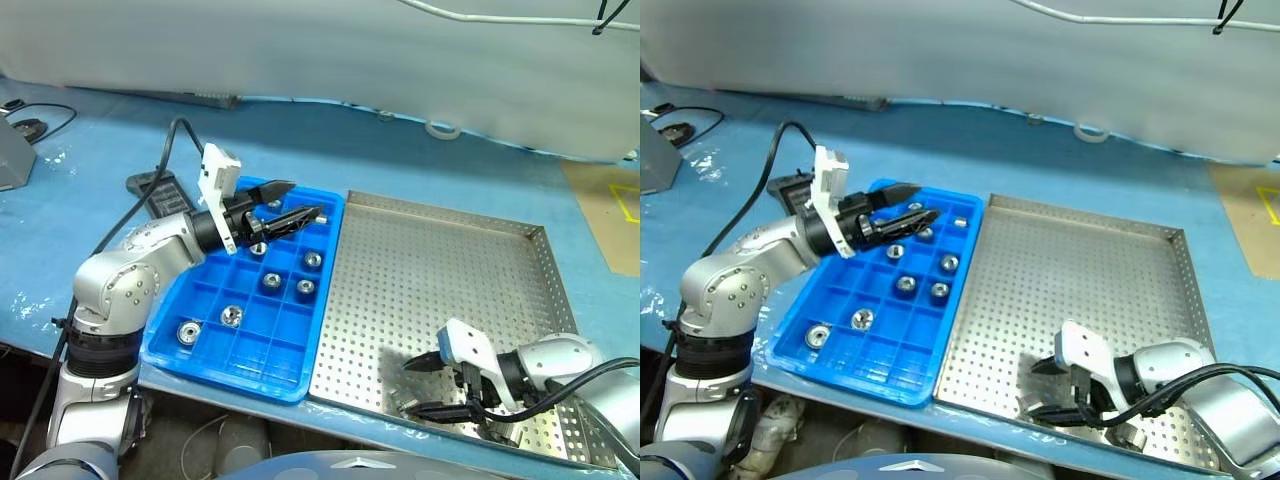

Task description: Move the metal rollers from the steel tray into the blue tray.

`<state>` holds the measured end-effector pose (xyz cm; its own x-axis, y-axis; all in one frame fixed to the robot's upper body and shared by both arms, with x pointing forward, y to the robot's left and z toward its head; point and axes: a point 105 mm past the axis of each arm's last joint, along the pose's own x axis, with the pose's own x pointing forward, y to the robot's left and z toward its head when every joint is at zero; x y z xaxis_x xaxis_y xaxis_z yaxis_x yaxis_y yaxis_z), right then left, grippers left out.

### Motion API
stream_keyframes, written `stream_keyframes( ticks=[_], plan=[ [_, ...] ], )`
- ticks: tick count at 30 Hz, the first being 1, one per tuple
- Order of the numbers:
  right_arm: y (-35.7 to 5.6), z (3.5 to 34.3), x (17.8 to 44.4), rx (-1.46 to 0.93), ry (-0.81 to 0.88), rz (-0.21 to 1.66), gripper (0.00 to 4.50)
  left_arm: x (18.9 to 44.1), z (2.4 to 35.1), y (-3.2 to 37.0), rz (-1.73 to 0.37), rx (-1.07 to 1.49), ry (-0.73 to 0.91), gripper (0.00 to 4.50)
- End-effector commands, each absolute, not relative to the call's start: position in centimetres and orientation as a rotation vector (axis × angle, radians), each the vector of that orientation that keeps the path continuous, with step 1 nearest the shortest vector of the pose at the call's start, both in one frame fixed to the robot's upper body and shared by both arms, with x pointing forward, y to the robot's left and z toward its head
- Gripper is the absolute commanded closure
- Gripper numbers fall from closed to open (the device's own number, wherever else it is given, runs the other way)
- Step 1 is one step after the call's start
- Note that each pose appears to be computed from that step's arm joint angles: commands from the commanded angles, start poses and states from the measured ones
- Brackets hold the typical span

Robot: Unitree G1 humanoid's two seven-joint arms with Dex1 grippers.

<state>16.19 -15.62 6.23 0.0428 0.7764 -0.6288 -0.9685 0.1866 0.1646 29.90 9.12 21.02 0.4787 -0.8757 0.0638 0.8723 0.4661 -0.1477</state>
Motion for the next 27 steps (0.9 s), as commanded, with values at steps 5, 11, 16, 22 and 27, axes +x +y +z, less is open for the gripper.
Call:
stream_keyframes(
  ticks=[5, 11, 16, 22, 27],
  plan=[
    [-13.4, 6.3, 16.0, -0.41, 0.644, 1.473, 1.25, 29.7, 19.2, 9.8, -1.004, -0.123, 0.056, 0.0],
    [-13.0, 6.3, 16.4, -0.4, 0.656, 1.44, 1.25, 31.1, 15.9, 10.3, -0.909, -0.122, 0.09, 0.0],
    [-13.1, 6.2, 16.3, -0.399, 0.689, 1.415, 1.25, 31.0, 15.8, 10.4, -0.915, -0.122, 0.08, 0.0],
    [-12.9, 6.6, 16.1, -0.356, 0.704, 1.37, 1.25, 31.0, 15.8, 10.4, -0.914, -0.129, 0.08, 0.0],
    [-13.4, 5.7, 15.7, -0.348, 0.759, 1.316, 1.25, 31.1, 15.9, 10.5, -0.903, -0.13, 0.08, 0.0]
  ],
)
